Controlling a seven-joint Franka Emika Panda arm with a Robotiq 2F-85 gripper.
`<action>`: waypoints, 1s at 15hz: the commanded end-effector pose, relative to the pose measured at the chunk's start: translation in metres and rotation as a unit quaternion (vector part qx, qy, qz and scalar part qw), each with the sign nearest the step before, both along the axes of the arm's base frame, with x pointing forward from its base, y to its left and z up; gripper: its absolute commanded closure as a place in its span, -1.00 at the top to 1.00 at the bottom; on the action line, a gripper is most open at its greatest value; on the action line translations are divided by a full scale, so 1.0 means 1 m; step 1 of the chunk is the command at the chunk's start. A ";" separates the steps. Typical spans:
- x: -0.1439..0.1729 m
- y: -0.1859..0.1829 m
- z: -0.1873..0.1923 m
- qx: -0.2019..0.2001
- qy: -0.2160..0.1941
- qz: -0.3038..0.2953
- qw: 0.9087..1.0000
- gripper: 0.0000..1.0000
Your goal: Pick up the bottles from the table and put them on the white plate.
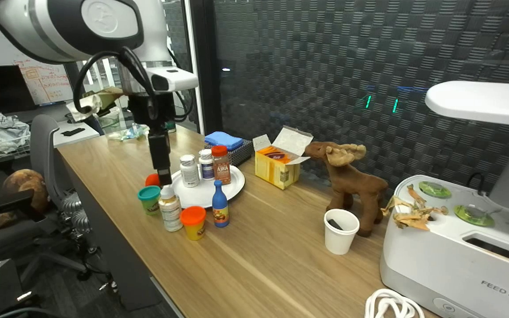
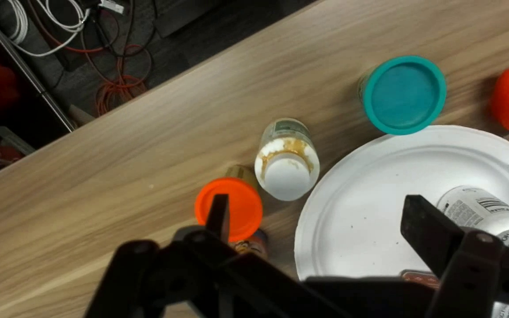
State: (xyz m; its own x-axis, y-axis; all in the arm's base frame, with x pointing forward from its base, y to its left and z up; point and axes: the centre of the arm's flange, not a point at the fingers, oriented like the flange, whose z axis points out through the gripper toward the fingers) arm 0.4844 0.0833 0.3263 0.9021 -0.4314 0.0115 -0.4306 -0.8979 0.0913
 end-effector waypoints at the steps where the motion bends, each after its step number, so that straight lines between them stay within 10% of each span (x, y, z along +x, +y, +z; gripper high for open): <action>1: -0.017 -0.009 0.000 0.019 -0.019 -0.015 1.000 1.00; 15: -0.010 -0.015 -0.023 0.058 -0.005 -0.025 0.998 1.00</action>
State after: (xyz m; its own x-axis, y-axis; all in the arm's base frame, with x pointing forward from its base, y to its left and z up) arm 0.4742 0.0670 0.3078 0.8739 -0.4851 -0.0306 -0.4850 -0.8744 0.0105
